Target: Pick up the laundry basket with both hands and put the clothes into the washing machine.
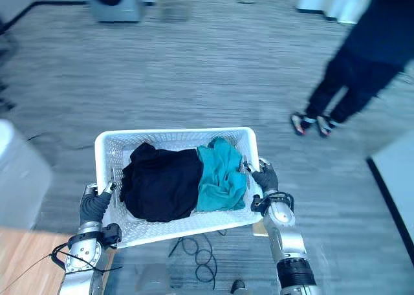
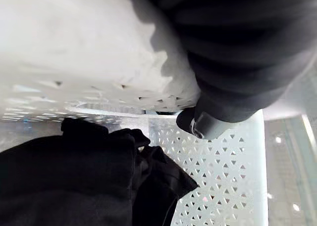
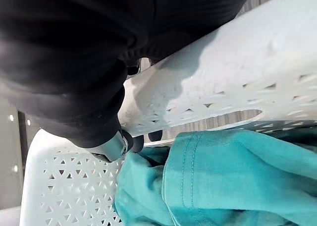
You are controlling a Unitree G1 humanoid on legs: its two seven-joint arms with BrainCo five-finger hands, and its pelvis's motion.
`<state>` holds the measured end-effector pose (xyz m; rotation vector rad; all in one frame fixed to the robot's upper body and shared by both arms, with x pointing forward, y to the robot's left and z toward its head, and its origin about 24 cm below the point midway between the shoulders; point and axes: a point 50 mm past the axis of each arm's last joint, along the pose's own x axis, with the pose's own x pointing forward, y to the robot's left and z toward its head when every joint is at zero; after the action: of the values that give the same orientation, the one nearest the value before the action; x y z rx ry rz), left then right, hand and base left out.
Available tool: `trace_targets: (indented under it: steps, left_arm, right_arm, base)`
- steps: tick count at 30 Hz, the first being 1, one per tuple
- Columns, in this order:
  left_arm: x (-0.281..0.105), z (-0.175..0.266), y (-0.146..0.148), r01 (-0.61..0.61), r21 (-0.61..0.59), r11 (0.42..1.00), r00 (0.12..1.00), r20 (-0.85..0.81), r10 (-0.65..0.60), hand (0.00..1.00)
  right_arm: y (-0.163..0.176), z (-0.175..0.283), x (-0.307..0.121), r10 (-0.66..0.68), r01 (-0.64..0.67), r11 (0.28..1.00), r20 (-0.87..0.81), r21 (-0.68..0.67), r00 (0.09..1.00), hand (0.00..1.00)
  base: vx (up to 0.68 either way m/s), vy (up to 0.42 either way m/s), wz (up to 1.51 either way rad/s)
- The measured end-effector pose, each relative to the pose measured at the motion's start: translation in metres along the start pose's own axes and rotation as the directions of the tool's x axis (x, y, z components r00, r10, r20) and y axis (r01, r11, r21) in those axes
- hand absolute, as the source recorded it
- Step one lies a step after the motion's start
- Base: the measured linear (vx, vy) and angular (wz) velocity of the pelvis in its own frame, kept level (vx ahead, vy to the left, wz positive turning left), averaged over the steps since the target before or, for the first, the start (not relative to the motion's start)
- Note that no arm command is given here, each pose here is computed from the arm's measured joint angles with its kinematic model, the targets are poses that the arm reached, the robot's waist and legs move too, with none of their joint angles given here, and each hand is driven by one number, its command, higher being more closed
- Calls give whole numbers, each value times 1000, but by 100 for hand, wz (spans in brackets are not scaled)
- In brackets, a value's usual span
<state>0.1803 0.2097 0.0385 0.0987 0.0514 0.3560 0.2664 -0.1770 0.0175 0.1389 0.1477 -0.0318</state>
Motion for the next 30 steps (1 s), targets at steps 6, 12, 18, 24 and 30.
trace_targets:
  steps: [6,12,18,24,30]
  left_arm:
    - [-4,-1,6,-24,30,999,1000,-5,24,100]
    - [-9,-1,3,15,49,999,1000,-11,-15,100]
    - [-16,1,13,-35,53,998,999,-7,36,100]
    - [-2,13,9,-52,16,999,997,54,51,100]
    - [3,15,14,-51,55,997,997,63,47,100]
  right_arm:
    - [10,-7,-3,16,-16,1000,-22,21,1000,100]
    - [3,-12,-17,-32,33,999,-28,26,999,100]
    - [14,2,-22,-21,21,1000,31,0,999,100]
    - [19,25,-1,-60,63,998,110,-27,992,100]
    - [28,18,2,-64,65,998,85,-14,994,100]
  base:
    - [94,107,-76]
    - [107,201,0]
    - [40,-24,-28]
    - [200,91,11]
    - [487,266,-15]
